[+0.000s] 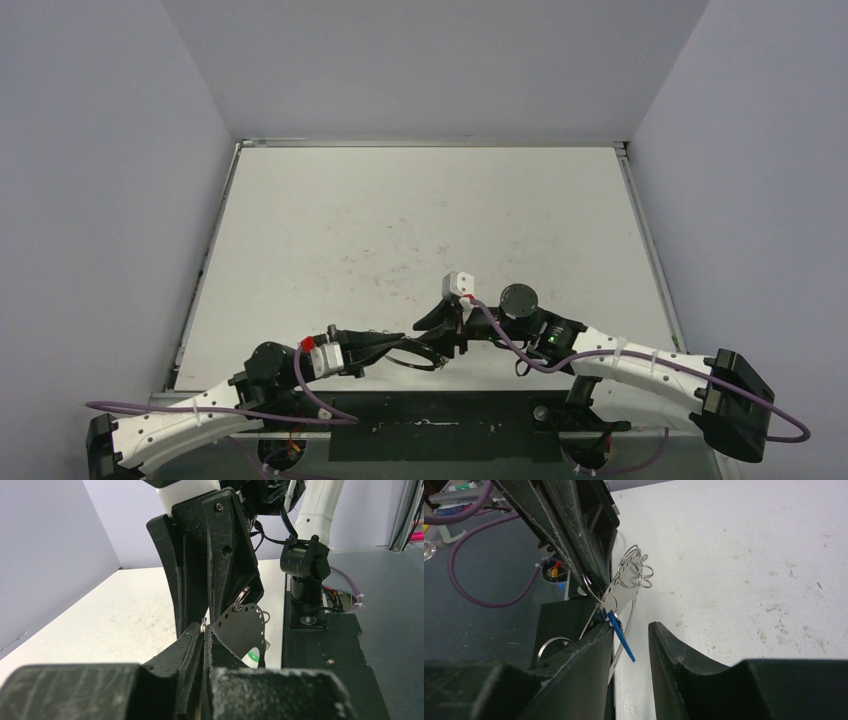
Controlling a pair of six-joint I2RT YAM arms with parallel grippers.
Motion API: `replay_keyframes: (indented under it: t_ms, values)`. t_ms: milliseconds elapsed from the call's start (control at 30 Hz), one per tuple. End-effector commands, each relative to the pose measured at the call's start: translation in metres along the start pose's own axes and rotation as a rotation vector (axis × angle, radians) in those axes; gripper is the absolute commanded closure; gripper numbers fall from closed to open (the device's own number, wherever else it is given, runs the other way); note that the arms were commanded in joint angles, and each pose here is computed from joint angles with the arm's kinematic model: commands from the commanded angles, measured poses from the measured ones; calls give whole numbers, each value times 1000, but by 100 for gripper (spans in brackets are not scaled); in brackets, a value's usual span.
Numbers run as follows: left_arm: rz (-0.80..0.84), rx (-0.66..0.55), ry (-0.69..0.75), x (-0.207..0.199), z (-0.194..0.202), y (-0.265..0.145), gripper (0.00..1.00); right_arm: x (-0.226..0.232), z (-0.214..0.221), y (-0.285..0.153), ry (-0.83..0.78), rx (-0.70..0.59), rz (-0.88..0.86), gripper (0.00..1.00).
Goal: Put the keys on the keyring
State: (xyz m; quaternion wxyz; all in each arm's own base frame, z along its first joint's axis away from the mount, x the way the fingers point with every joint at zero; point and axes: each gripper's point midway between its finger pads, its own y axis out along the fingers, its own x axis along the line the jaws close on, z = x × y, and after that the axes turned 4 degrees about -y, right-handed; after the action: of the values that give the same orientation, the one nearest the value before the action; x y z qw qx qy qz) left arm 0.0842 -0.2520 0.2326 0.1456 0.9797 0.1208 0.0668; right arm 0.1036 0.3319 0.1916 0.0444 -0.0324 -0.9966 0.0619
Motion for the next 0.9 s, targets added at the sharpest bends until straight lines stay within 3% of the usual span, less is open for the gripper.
replay_keyframes:
  t_ms: [0,267,467,700,867]
  values:
    - [-6,-60,-2,1,-19,3,100,16,-46,4,-69,-159,-98,72]
    - [-7,-69,-5,2,-21,4,100,25,-47,7,-69,-188,-142,100]
    - [6,-80,-13,0,-22,7,100,22,-32,13,-49,-154,-138,100]
    - [21,-79,-16,-3,-24,10,100,-2,6,18,-20,-10,-20,100]
    - [13,-72,-7,-1,-22,9,100,-13,7,11,-47,32,48,100]
